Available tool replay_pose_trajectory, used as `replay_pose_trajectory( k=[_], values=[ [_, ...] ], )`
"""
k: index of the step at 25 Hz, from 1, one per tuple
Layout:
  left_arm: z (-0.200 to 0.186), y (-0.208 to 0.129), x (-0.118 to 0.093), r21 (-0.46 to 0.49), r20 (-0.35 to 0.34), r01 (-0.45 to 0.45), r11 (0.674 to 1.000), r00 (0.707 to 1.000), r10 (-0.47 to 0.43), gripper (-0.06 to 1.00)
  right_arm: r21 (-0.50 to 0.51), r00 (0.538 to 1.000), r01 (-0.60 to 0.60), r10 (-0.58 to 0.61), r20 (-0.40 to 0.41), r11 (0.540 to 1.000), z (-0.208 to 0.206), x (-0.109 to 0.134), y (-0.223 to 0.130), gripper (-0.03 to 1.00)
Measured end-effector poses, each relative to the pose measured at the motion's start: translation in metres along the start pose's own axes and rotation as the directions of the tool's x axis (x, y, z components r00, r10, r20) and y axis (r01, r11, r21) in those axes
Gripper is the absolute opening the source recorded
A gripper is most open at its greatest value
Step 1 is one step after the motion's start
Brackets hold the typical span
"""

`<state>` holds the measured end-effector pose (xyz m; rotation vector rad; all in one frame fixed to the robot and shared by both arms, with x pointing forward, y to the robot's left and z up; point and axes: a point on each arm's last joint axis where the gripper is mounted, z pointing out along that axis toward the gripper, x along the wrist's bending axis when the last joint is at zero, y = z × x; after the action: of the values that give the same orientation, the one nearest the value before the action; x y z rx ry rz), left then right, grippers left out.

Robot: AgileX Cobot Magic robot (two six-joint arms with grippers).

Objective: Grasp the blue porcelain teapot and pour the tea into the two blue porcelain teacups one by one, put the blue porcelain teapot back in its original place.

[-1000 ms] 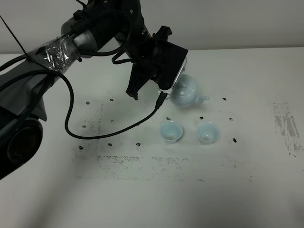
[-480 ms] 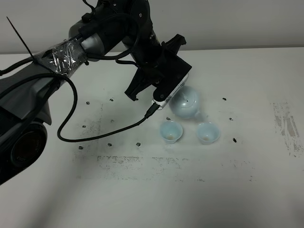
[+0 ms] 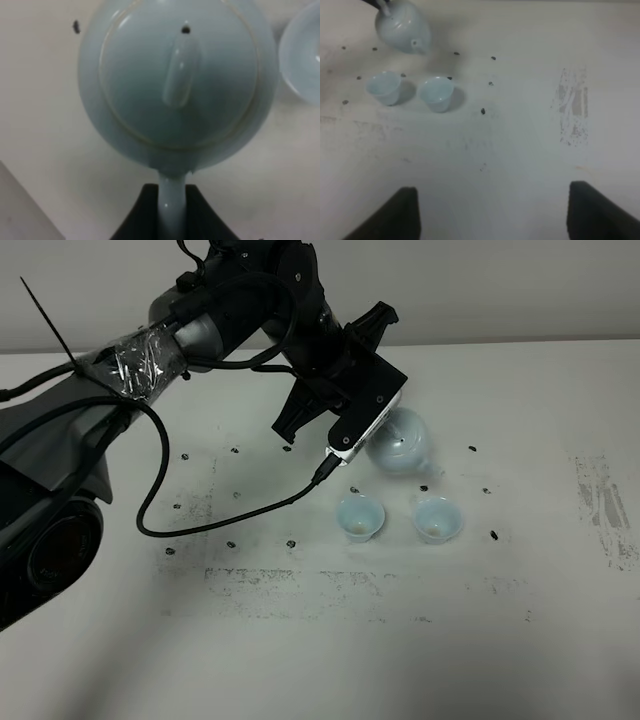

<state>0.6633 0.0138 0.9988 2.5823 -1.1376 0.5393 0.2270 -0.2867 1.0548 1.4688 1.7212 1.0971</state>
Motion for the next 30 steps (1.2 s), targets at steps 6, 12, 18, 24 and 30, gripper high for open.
replay_pose_trajectory(
  k=[6, 12, 18, 24, 30],
  values=[
    [0.0, -0.001, -0.003, 0.001, 0.027, 0.034, 0.999, 0.999, -0.034, 0.01, 0.0, 1.0, 0.0, 0.0, 0.0, 1.0, 0.0, 0.0, 0.0, 0.59],
    [-0.002, -0.008, -0.006, -0.025, 0.034, 0.075, 0.997, 0.997, -0.074, 0.01, 0.0, 1.0, -0.002, 0.002, 0.0, 1.0, 0.0, 0.0, 0.0, 0.59],
    [-0.003, -0.007, -0.006, -0.069, 0.035, 0.097, 0.993, 0.995, -0.095, 0.01, 0.0, 1.0, -0.022, 0.022, 0.007, 1.0, 0.0, -0.001, 0.0, 0.59],
    [-0.004, -0.012, -0.008, -0.058, 0.044, 0.095, 0.994, 0.995, -0.093, 0.01, 0.0, 1.0, -0.022, 0.022, 0.008, 1.0, 0.0, -0.001, 0.0, 0.59],
    [-0.005, -0.017, -0.007, -0.042, 0.018, 0.038, 0.998, 0.999, -0.037, 0.01, 0.0, 1.0, -0.022, 0.022, 0.008, 1.0, 0.0, -0.001, 0.0, 0.59]
  ],
)
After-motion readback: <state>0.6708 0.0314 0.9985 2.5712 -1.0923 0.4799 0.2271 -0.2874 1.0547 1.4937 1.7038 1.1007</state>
